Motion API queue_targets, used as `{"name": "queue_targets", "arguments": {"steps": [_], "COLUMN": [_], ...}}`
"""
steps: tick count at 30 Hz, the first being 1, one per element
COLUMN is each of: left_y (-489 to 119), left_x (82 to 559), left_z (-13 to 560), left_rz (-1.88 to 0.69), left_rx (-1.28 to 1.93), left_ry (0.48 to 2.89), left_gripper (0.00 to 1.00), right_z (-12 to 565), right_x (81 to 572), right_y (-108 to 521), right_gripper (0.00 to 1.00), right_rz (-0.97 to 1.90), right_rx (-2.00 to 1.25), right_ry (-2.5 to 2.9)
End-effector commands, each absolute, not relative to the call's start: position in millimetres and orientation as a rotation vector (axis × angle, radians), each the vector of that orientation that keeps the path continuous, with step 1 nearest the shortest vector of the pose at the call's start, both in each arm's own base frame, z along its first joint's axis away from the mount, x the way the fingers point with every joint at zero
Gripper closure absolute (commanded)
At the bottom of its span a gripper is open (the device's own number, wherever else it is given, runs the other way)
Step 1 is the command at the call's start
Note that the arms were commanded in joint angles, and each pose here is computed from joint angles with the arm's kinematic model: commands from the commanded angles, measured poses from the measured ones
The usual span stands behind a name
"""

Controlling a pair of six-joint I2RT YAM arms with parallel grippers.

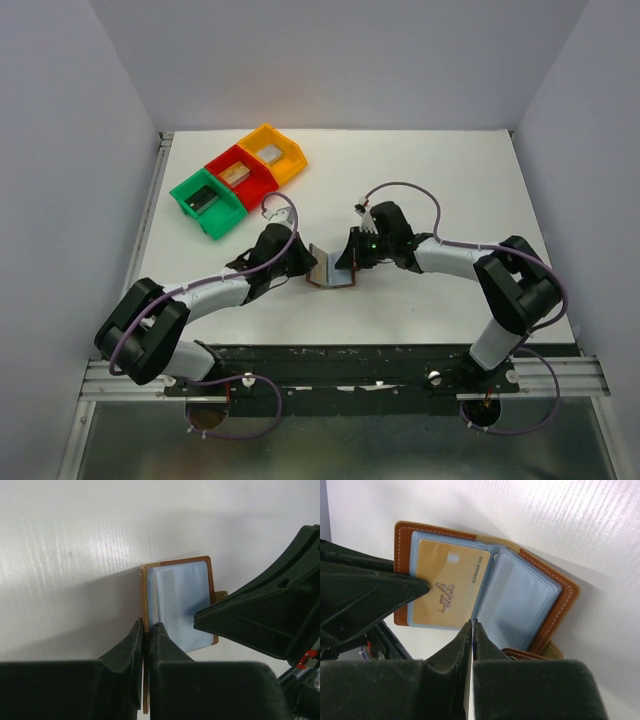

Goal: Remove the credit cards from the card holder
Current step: Place the card holder at the center of the board.

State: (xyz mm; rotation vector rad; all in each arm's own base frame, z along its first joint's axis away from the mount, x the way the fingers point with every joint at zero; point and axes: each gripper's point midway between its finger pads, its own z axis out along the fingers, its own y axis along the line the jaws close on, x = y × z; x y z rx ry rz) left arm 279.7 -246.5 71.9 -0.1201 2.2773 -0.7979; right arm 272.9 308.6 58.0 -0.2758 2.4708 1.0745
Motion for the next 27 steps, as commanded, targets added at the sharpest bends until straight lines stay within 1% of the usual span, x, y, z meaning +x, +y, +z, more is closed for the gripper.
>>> {"name": "queue_targets", "arguments": {"steps": [1, 3, 6, 11, 12, 18, 20, 21, 24, 27], "left_y": [-229.9, -222.0, -207.5, -198.9, -196.5, -186.3, -187.6, -191.0, -216.7, -244.4], "left_x": [275.9, 275.8, 279.0, 280.9, 278.4, 282.3, 282.7, 282.2, 281.2, 277.1], "left_z": [56.3, 52.8, 49.8, 57.7, 59.0, 95.2, 110.9, 120.6, 143.5, 149.2], "left_rz": [-0.718, -0.689, -0.618, -0.586, -0.573, -0.538, -0.571, -0.611, -0.798, -0.909], "left_rx": [-0.141, -0.168, -0.220, -0.238, -0.232, -0.201, -0.192, -0.180, -0.103, -0.012], "left_ry": [2.341, 2.371, 2.386, 2.371, 2.380, 2.301, 2.252, 2.220, 2.136, 2.119], "left_gripper": [0.73, 0.66, 0.61, 0.59, 0.55, 0.53, 0.52, 0.45, 0.42, 0.42], "right_z": [49.4, 43.3, 37.2, 32.4, 33.6, 40.2, 43.6, 44.3, 45.8, 44.7], "right_x": [273.2, 273.8, 275.4, 275.4, 275.3, 277.5, 277.2, 277.0, 276.5, 276.6], "right_y": [309.0, 307.0, 304.7, 301.8, 302.7, 303.0, 302.6, 302.3, 303.1, 302.8], "right_gripper": [0.88, 0.85, 0.82, 0.80, 0.79, 0.77, 0.76, 0.75, 0.74, 0.73], "right_rz": [1.097, 1.073, 1.046, 1.023, 1.027, 1.027, 1.028, 1.027, 1.025, 1.025], "right_rx": [-0.263, -0.265, -0.258, -0.253, -0.255, -0.264, -0.269, -0.273, -0.280, -0.274], "right_ry": [2.486, 2.503, 2.524, 2.542, 2.539, 2.521, 2.514, 2.513, 2.512, 2.519]}}
